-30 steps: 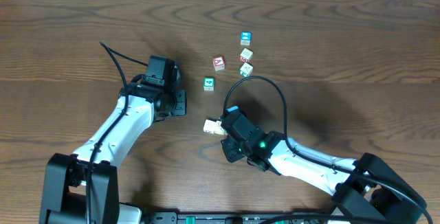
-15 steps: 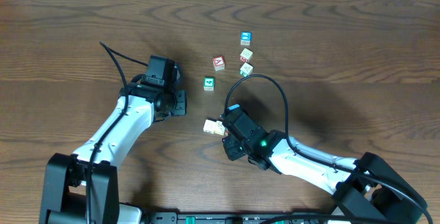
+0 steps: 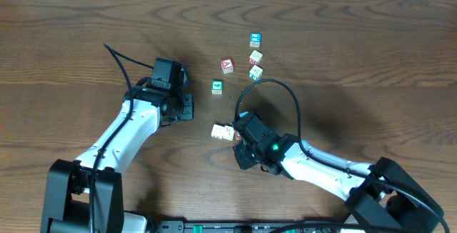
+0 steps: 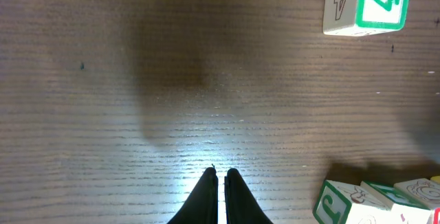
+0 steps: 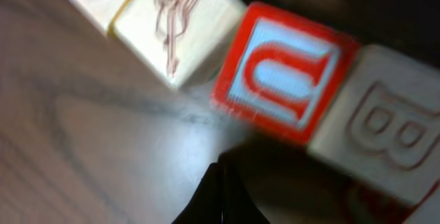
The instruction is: Lift 5 blocks
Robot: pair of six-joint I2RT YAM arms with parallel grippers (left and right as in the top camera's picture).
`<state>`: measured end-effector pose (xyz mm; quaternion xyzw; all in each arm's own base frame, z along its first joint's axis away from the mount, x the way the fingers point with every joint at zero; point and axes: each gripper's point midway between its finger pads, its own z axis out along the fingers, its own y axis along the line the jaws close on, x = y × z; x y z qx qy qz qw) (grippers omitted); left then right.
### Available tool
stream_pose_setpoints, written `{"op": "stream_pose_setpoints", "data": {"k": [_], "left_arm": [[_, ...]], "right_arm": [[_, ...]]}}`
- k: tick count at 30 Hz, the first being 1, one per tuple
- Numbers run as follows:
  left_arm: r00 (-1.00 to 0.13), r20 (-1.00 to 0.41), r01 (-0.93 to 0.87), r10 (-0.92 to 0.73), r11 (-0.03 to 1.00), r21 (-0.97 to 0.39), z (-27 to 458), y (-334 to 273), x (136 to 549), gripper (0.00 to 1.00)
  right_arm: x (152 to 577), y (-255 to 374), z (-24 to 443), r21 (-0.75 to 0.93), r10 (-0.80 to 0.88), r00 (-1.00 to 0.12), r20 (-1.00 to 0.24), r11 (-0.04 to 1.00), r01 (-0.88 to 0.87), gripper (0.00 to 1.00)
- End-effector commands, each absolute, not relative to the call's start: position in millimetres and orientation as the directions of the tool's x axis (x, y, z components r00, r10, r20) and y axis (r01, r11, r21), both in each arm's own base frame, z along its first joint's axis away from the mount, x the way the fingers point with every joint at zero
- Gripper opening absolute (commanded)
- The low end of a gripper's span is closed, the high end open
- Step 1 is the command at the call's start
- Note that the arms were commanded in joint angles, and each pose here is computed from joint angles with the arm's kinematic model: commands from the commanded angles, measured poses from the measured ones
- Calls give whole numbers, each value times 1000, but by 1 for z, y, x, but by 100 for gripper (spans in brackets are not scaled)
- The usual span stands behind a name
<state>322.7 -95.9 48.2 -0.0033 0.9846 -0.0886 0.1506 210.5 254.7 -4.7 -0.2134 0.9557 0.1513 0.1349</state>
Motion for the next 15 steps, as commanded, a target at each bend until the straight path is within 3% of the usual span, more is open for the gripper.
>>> {"op": "stream_pose_setpoints", "data": {"k": [1,7,15], "left_arm": [[-953,-299,10,-42,985,-170,49,-95,325,7],[-953,-299,10,-42,985,-170,49,-95,325,7],[-953,-299,10,-42,985,-170,49,-95,325,7]], "right_arm": [[181,248,-18,221,-417,-881,-223,858,-463,1],[170,217,-27,99,-331,-934,-134,933,-345,1],[182,199,-27,7,-225,-958,-175,973,-230,1]]}}
